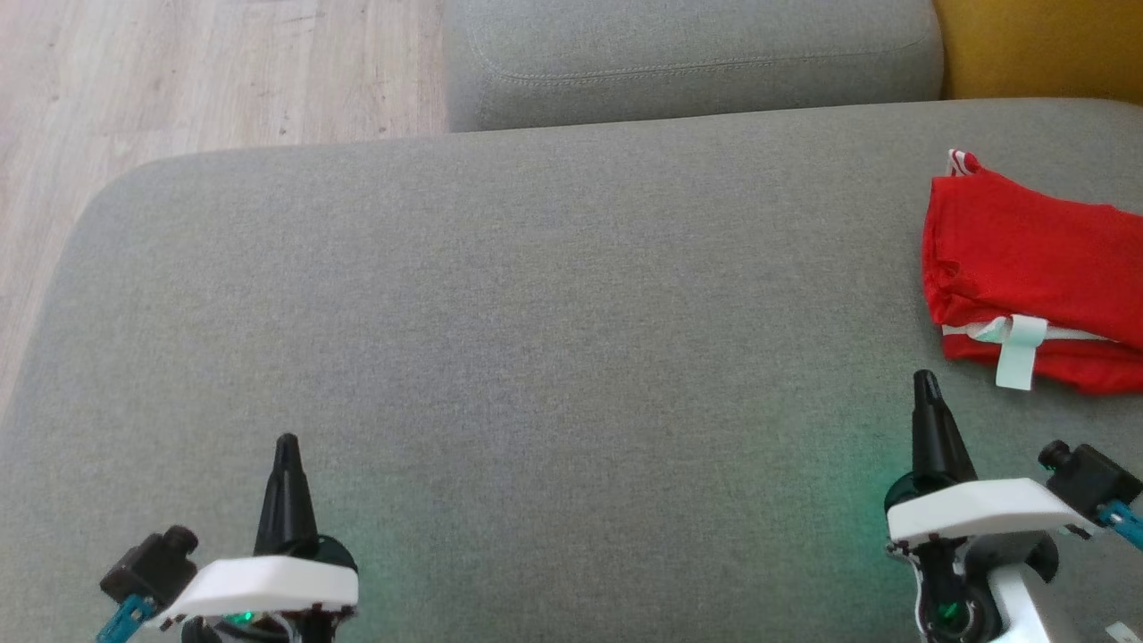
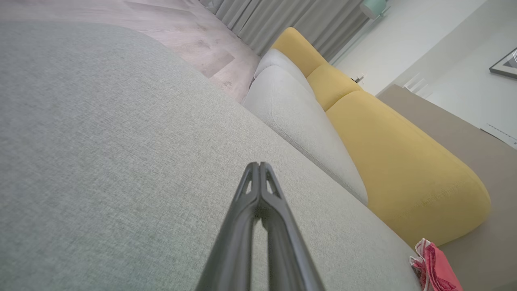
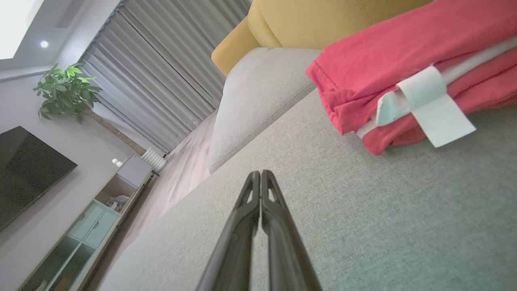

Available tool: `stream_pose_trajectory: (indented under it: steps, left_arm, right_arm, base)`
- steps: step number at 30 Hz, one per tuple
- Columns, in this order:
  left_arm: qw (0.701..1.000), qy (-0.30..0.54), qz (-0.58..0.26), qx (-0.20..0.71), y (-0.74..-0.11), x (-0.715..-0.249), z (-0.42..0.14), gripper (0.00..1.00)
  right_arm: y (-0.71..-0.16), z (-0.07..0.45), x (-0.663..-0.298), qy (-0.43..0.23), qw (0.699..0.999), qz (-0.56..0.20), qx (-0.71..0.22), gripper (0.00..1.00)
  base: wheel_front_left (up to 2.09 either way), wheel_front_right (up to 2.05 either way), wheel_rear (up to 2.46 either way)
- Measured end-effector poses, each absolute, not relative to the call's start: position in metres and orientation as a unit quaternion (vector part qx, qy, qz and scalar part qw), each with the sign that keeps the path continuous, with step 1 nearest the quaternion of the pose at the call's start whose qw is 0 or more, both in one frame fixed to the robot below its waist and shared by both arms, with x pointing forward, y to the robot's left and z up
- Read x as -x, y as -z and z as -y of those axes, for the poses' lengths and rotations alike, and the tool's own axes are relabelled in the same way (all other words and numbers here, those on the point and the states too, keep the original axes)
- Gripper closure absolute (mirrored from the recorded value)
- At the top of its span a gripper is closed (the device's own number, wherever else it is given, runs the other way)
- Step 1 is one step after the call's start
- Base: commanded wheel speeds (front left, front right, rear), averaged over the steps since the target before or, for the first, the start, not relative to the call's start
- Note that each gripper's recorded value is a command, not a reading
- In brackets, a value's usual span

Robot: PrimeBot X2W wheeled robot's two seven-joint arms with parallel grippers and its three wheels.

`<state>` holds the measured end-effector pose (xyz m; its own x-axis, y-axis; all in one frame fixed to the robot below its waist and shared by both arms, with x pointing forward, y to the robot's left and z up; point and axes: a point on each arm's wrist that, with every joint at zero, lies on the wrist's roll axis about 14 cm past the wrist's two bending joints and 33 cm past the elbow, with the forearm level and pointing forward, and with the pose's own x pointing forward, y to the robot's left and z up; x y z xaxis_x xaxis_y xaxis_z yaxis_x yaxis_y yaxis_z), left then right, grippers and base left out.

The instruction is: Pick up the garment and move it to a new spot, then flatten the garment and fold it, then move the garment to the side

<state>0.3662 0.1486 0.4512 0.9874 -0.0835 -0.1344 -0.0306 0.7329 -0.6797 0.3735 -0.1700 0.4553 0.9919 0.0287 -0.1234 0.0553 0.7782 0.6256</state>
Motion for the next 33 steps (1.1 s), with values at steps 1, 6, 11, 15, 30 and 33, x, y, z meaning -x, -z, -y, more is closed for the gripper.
stream_pose_trajectory:
  steps: [1,6,11,15,30,33]
  left_arm:
    - [0.926,0.014,-0.079,0.37,-0.451,-0.366,-0.149,1.0]
    - [0.916,0.008,-0.079,0.392,-0.452,-0.368,-0.151,1.0]
    - [0.906,-0.002,-0.077,0.415,-0.453,-0.369,-0.157,1.0]
    - [0.898,-0.006,-0.078,0.433,-0.453,-0.369,-0.158,1.0]
    - [0.863,-0.022,-0.077,0.498,-0.454,-0.369,-0.167,1.0]
    - [0.856,-0.022,-0.077,0.511,-0.455,-0.369,-0.167,1.0]
  right_arm:
    - [-0.456,0.171,-0.374,0.009,0.939,-0.063,-0.338,1.0]
    - [-0.456,0.174,-0.374,0.015,0.929,-0.063,-0.363,1.0]
    - [-0.457,0.176,-0.374,0.02,0.919,-0.062,-0.389,1.0]
    - [-0.458,0.177,-0.375,0.023,0.911,-0.061,-0.408,1.0]
    - [-0.463,0.184,-0.376,0.035,0.874,-0.055,-0.481,1.0]
    - [-0.463,0.185,-0.376,0.037,0.866,-0.055,-0.496,1.0]
  base:
    - [0.0,0.0,0.0]
    - [0.0,0.0,0.0]
    - [0.0,0.0,0.0]
    - [0.0,0.0,0.0]
    - [0.0,0.0,0.0]
    - [0.0,0.0,0.0]
